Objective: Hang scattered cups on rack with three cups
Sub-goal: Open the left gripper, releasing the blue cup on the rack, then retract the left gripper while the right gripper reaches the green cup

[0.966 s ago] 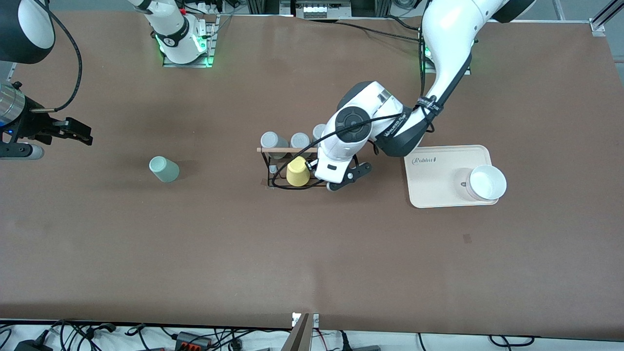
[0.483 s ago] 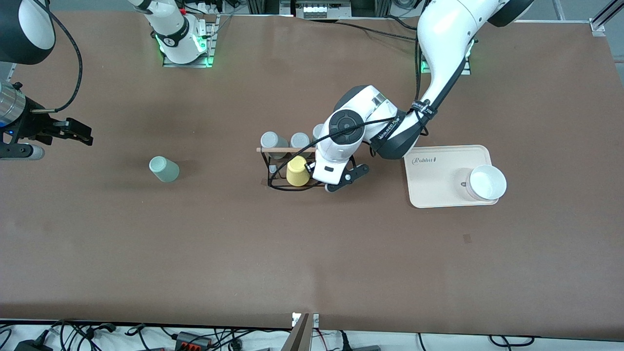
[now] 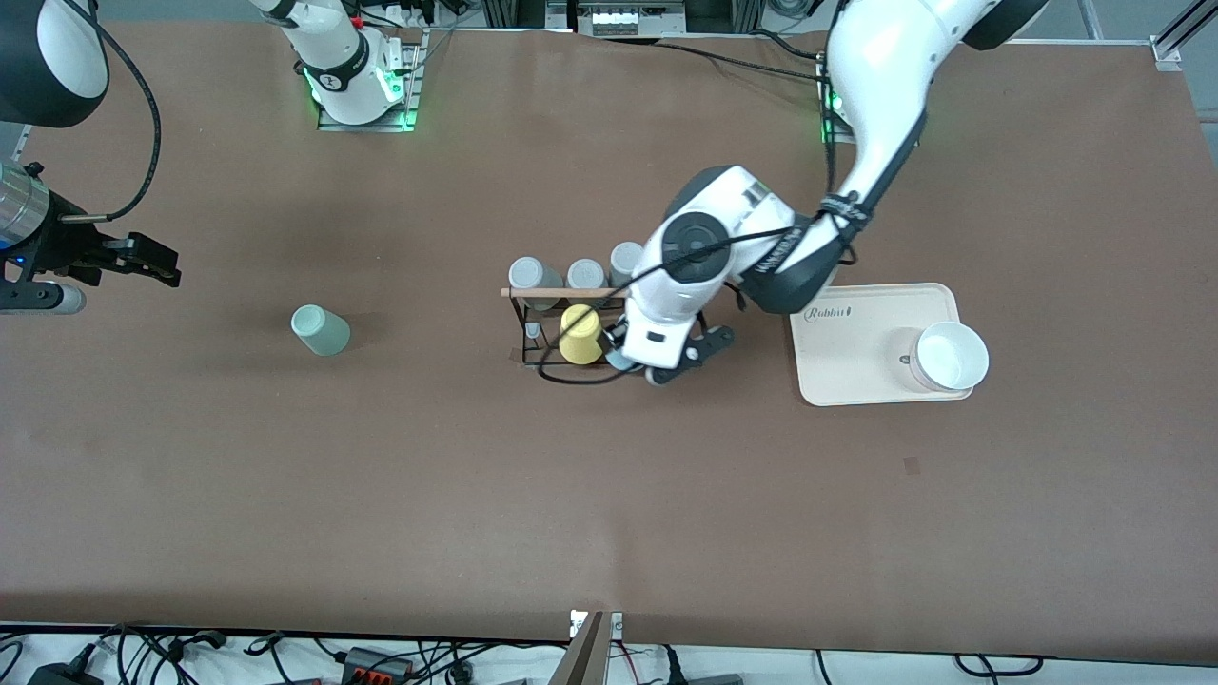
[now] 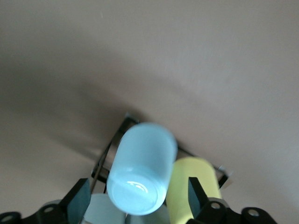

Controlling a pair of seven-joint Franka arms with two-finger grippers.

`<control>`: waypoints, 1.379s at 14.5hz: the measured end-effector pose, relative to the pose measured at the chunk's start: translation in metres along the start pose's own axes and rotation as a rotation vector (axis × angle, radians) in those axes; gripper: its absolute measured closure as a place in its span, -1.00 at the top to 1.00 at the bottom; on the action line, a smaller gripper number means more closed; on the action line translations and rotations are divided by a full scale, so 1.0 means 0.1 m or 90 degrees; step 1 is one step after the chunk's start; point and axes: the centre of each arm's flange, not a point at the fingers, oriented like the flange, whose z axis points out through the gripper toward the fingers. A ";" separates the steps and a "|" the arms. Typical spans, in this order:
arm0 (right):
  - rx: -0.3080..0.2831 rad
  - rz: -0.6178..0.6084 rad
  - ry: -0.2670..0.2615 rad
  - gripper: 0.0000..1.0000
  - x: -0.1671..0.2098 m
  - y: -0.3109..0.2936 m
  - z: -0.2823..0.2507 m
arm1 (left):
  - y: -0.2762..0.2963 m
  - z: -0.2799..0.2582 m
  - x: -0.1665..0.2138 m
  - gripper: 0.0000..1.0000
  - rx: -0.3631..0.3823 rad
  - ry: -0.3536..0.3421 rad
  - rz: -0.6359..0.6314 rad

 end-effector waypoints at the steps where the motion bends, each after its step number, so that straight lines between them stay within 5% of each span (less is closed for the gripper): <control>1: 0.000 0.000 0.000 1.00 0.00 0.00 0.00 | -0.08 -0.17 0.16 0.99 -0.001 0.006 -0.015; 5: 0.000 -0.002 -0.010 1.00 0.02 -0.01 0.08 | -0.58 -0.95 0.77 1.00 0.022 0.024 -0.073; 12: 0.002 -0.005 -0.061 1.00 0.18 -0.04 0.55 | -1.68 -1.82 1.67 1.00 0.056 0.035 0.037; 20: 0.003 -0.035 -0.068 1.00 0.35 -0.32 1.27 | -2.05 -2.26 1.77 1.00 0.048 0.067 0.088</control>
